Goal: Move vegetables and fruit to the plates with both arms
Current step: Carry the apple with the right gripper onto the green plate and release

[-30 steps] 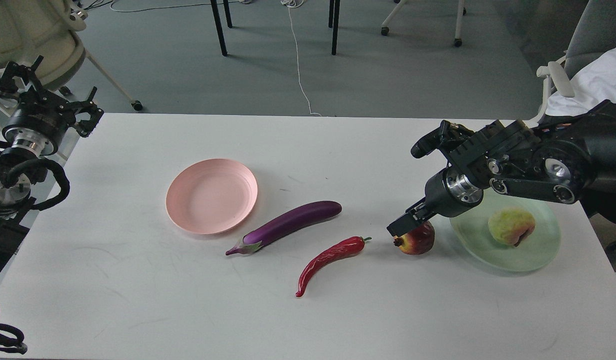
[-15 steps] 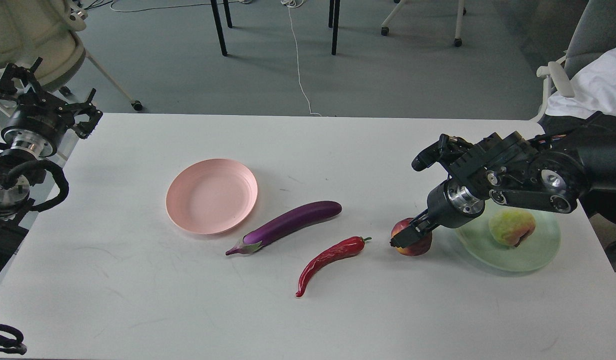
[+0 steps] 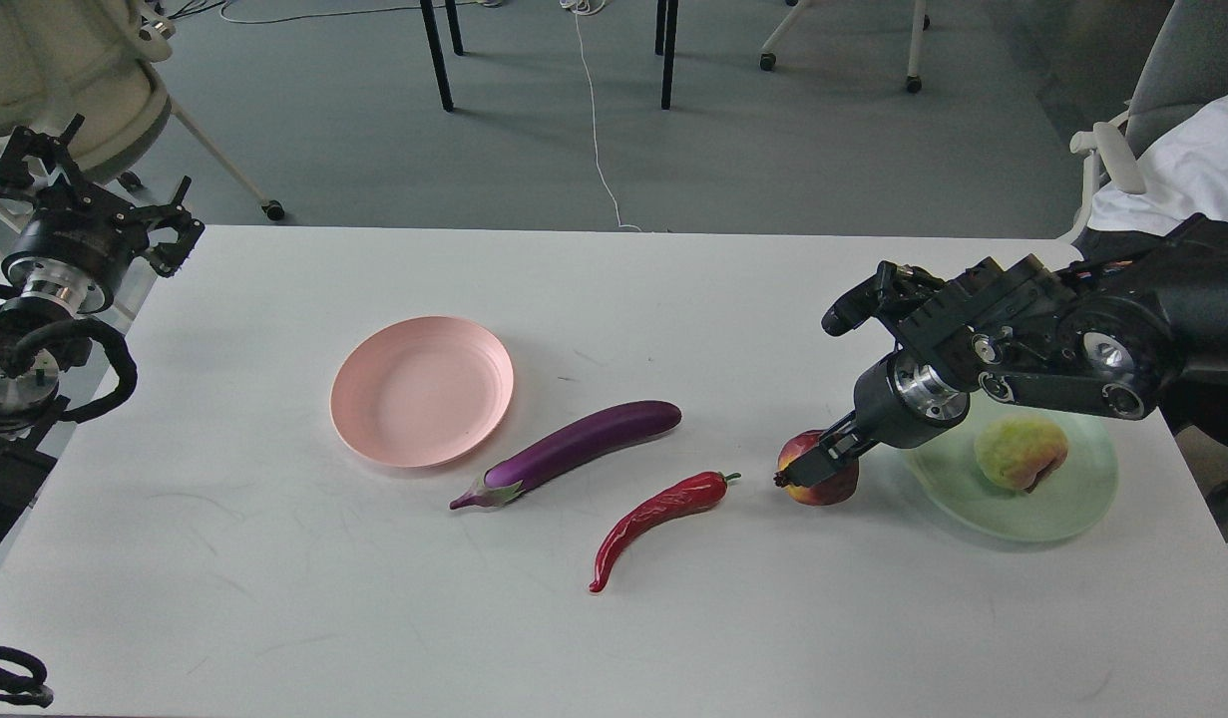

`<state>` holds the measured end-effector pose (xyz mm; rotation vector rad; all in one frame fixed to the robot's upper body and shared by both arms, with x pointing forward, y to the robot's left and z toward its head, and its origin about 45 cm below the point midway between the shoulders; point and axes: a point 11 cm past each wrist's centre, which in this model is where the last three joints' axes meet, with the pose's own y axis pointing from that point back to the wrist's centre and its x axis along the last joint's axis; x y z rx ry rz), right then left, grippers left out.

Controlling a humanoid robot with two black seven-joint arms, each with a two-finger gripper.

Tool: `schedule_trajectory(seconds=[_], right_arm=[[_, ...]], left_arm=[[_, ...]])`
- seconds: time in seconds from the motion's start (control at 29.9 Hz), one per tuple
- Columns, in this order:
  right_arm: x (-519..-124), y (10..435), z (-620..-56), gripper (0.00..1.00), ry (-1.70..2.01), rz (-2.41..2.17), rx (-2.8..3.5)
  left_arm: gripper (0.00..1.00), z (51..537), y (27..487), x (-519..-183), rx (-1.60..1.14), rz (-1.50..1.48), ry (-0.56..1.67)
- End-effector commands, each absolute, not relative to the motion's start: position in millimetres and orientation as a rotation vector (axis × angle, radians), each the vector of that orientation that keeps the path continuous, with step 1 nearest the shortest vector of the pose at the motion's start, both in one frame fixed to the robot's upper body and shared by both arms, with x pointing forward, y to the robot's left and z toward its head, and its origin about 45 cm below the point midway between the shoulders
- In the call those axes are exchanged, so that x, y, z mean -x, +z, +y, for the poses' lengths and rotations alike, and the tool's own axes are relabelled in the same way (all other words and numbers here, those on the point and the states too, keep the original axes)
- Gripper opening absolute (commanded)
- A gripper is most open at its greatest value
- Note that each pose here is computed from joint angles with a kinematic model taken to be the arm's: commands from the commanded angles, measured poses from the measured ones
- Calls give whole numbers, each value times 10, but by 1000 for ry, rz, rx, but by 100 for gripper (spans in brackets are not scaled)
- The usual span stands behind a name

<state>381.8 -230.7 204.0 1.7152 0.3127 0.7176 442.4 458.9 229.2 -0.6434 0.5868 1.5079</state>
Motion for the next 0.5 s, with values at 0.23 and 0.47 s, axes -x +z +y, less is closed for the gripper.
schedule_trajectory(seconds=[0.23, 0.47], right_arm=[[-4032, 2550, -3116, 59, 721, 106, -1626], [-3833, 2170, -3580, 59, 597, 80, -1614]], left_arm=[[98, 4617, 2317, -4422, 645, 580, 1511], [98, 4602, 2308, -4426, 644, 584, 1509]])
